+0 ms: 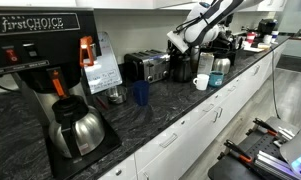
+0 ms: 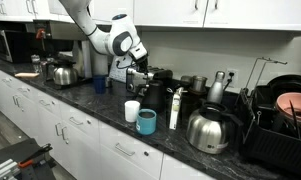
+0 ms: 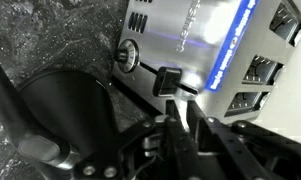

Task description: Push the right lever on the toaster downwards

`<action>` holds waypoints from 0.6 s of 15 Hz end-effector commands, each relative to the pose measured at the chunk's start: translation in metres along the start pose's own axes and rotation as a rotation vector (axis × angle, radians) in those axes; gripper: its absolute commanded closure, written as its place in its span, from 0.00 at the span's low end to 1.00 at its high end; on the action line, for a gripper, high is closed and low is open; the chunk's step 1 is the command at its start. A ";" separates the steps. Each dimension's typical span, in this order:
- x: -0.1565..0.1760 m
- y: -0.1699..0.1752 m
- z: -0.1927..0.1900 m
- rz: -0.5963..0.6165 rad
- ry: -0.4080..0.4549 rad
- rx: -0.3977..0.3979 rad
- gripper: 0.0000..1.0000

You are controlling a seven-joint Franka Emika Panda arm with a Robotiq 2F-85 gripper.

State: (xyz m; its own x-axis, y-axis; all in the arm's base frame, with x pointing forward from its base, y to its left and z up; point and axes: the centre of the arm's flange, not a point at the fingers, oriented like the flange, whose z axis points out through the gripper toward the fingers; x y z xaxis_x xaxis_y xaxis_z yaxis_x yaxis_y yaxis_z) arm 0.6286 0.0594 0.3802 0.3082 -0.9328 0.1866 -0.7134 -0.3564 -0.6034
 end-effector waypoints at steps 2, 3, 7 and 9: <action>0.004 -0.015 0.017 0.104 0.003 0.002 1.00; 0.004 -0.016 0.019 0.117 0.001 0.004 1.00; 0.003 -0.019 0.029 0.151 0.008 0.000 1.00; 0.004 -0.016 0.034 0.164 0.008 -0.008 1.00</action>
State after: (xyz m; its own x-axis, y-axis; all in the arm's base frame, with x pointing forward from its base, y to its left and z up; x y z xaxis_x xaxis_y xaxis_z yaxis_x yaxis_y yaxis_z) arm 0.6532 0.0624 0.3665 0.2101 -0.9720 0.1053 -0.7465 -0.2290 -0.6247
